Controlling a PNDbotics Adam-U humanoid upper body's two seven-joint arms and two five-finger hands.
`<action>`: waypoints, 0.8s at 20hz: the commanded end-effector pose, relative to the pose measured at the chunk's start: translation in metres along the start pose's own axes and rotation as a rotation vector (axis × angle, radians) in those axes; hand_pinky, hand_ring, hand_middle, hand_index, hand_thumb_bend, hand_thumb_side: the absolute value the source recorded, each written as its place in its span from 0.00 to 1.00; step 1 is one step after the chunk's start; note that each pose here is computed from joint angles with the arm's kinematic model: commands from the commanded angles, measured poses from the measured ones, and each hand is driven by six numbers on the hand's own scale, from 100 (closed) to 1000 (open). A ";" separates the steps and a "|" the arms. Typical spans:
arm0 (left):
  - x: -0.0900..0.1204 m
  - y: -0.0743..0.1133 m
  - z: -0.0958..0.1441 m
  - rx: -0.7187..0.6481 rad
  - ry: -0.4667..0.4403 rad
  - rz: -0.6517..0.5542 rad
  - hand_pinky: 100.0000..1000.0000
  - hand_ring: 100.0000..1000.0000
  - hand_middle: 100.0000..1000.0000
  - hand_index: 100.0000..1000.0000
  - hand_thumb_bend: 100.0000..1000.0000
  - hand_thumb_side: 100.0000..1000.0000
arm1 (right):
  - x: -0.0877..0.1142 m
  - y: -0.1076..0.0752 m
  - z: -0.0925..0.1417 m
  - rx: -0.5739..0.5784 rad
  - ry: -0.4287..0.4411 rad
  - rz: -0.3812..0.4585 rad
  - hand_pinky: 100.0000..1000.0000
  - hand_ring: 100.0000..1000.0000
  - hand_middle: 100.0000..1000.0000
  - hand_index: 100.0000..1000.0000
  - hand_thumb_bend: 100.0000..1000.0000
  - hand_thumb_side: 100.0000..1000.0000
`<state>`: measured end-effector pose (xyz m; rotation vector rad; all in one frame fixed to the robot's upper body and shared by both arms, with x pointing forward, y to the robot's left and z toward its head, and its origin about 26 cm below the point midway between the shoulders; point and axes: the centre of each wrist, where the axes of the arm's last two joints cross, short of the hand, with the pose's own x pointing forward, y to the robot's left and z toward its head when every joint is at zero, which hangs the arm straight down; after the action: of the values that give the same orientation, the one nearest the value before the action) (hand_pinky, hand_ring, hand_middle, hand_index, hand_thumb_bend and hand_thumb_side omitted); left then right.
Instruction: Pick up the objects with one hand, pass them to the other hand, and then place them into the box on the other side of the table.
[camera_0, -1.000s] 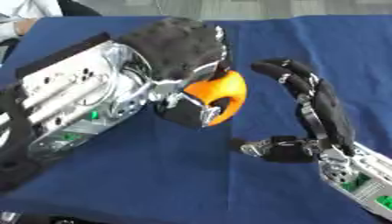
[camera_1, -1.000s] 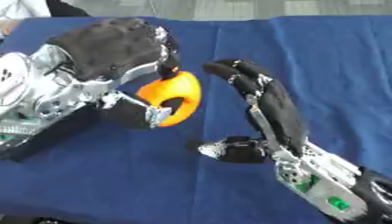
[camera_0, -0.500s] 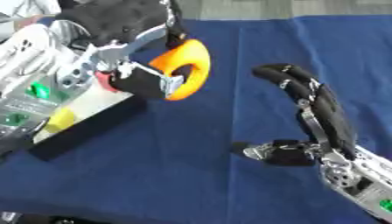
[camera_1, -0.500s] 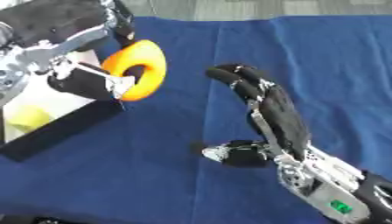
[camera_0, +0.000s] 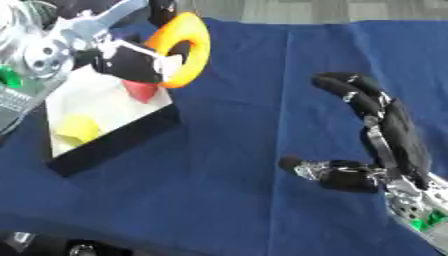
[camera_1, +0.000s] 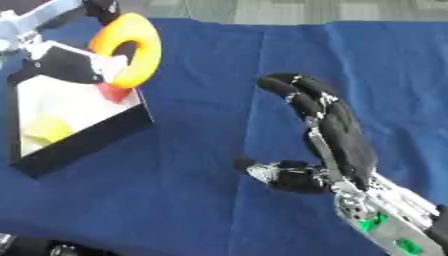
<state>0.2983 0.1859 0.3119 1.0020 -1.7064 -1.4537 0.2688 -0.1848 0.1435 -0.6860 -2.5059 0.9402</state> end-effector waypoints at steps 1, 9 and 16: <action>-0.014 0.016 0.008 0.058 0.074 -0.002 0.72 0.54 0.41 0.37 0.00 0.16 | -0.002 -0.008 -0.004 -0.025 -0.020 0.023 0.75 0.76 0.71 0.82 0.76 0.12; -0.033 0.010 0.017 0.069 0.216 0.038 0.73 0.53 0.41 0.36 0.00 0.16 | -0.001 -0.006 -0.002 -0.044 -0.024 0.020 0.75 0.75 0.71 0.82 0.76 0.12; -0.048 0.000 0.015 0.049 0.319 0.075 0.73 0.53 0.41 0.37 0.00 0.16 | 0.000 -0.005 0.000 -0.064 -0.030 0.026 0.75 0.75 0.71 0.82 0.75 0.12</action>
<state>0.3085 0.2265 0.2982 1.0670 -1.5401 -1.1721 0.2673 -0.1860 0.1400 -0.7096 -2.5403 0.9024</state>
